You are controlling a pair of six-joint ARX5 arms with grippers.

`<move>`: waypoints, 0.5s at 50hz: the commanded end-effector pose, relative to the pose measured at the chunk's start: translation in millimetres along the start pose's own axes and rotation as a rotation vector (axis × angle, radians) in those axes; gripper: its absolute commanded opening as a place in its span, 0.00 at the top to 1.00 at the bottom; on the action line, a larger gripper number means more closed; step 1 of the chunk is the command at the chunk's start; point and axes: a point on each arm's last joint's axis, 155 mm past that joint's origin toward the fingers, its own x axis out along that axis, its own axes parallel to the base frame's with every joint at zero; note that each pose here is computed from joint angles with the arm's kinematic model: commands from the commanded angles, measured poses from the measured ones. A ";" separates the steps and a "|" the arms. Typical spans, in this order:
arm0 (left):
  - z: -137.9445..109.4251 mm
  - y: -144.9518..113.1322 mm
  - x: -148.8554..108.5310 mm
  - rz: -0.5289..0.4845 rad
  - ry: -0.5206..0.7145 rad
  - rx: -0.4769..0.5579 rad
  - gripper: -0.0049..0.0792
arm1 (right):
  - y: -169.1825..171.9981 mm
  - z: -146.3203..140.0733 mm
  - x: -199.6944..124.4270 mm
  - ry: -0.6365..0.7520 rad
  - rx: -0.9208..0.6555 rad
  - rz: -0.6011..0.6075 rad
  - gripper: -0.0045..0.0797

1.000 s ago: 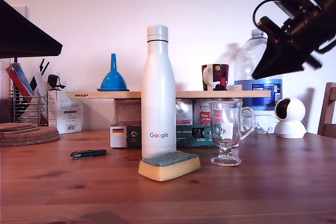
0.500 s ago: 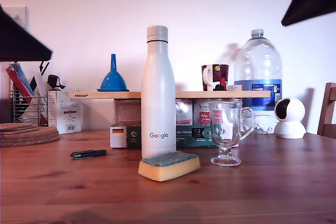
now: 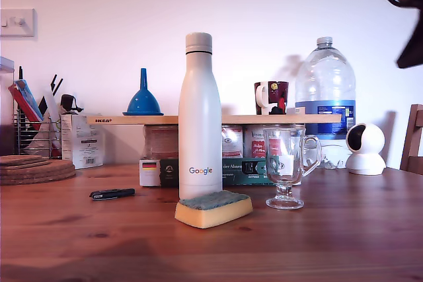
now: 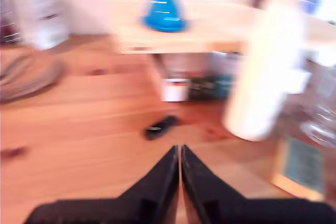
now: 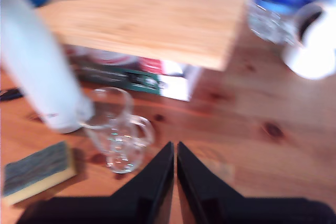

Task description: Knock the sponge off the top of the glass cup

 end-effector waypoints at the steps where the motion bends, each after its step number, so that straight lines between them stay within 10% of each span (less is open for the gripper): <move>1: -6.5 4.8 0.2 0.013 0.010 -0.012 0.97 | -2.1 -0.1 -4.2 -0.041 -0.007 -0.020 0.96; 25: 8.7 21.4 -6.7 0.072 -0.048 0.058 0.97 | -9.7 -73.9 -25.0 -0.061 0.079 -0.106 0.96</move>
